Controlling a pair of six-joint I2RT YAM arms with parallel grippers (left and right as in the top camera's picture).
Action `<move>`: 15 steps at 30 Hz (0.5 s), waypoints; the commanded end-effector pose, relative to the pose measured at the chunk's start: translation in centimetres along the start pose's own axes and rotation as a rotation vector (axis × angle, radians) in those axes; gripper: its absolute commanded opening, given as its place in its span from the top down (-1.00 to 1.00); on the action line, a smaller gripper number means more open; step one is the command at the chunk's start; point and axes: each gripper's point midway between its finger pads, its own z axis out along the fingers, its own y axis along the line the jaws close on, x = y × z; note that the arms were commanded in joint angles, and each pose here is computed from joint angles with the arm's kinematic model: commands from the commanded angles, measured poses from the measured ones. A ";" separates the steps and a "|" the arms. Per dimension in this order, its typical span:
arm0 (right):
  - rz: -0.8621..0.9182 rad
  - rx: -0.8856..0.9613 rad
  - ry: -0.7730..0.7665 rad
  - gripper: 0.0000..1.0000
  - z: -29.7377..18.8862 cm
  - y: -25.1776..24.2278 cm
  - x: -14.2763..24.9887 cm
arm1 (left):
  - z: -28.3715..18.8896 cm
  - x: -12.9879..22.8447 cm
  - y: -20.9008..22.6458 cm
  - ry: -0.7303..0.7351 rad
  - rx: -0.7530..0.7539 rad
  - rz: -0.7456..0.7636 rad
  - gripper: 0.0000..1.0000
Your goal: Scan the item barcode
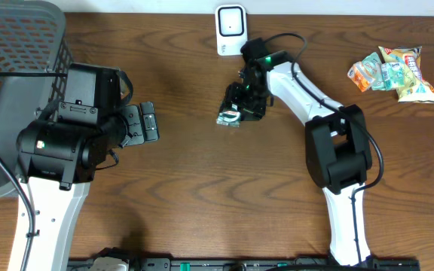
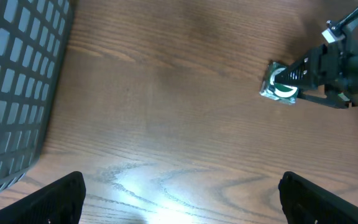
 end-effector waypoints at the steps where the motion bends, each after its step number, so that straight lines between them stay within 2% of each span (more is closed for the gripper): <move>1: -0.027 -0.223 0.113 -0.26 -1.2 2.7 1.2 | -0.3 -0.2 0.1 -0.012 -0.005 0.003 -0.95; 4: -0.031 -0.344 0.156 -0.25 -2.4 4.0 1.4 | -0.3 -0.2 0.1 -0.012 -0.005 0.003 -0.95; 7: -0.025 -0.329 0.128 -0.22 -2.6 3.4 0.5 | -0.3 -0.2 0.1 -0.012 -0.005 0.003 -0.96; 11: -0.008 -0.151 0.038 -0.21 -1.6 0.5 -0.8 | -0.3 -0.2 0.1 -0.012 -0.005 0.003 -0.96; 15: -0.001 0.056 -0.041 -0.37 -1.0 -1.6 -0.9 | -0.3 -0.2 0.1 -0.012 -0.005 0.003 -0.95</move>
